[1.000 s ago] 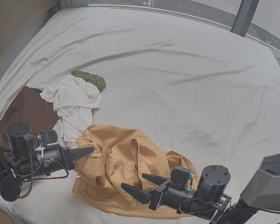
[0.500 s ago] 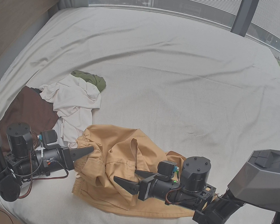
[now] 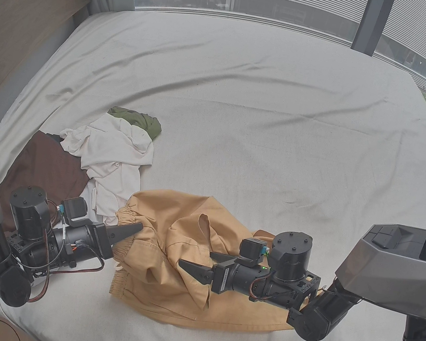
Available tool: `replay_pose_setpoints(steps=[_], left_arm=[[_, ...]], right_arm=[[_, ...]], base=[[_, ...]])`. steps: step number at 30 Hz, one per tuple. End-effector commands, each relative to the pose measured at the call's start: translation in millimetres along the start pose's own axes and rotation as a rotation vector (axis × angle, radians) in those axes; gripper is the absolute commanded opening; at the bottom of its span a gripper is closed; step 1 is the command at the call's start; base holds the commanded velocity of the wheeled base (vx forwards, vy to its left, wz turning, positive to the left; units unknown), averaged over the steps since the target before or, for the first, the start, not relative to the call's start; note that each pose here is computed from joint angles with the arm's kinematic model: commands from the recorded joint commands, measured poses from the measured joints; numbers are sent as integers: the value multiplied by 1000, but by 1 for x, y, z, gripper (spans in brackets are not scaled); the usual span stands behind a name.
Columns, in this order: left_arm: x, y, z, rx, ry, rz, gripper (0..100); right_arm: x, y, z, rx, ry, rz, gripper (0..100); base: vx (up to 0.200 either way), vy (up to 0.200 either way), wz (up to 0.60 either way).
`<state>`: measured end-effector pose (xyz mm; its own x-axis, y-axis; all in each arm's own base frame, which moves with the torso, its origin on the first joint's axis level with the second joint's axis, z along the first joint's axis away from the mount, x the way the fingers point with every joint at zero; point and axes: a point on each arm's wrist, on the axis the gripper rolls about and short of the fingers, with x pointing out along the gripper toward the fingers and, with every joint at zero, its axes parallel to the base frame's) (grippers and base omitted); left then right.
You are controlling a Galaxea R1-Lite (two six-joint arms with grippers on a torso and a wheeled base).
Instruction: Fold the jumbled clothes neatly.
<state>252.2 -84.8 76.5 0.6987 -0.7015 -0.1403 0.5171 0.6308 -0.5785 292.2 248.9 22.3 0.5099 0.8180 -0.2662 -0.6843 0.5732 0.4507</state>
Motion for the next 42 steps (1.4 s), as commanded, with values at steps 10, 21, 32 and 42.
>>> replay_pose_setpoints(steps=[10,21,32,42], left_arm=[[0,-1,0,1,-3,-2,0],[0,0,0,2,-2,-1,0],[0,0,0,0,0,1,0],[1,2,-2,-3,5,6,0]], right_arm=[[9,0,0,4,-14,10,0],[1,9,4,23,-44,34,0],[-40,18,13,12,-99,36,0],[-87,-7,15,37,-135,-71,0]], base=[[0,0,0],[0,0,0],[0,0,0],[0,0,0]])
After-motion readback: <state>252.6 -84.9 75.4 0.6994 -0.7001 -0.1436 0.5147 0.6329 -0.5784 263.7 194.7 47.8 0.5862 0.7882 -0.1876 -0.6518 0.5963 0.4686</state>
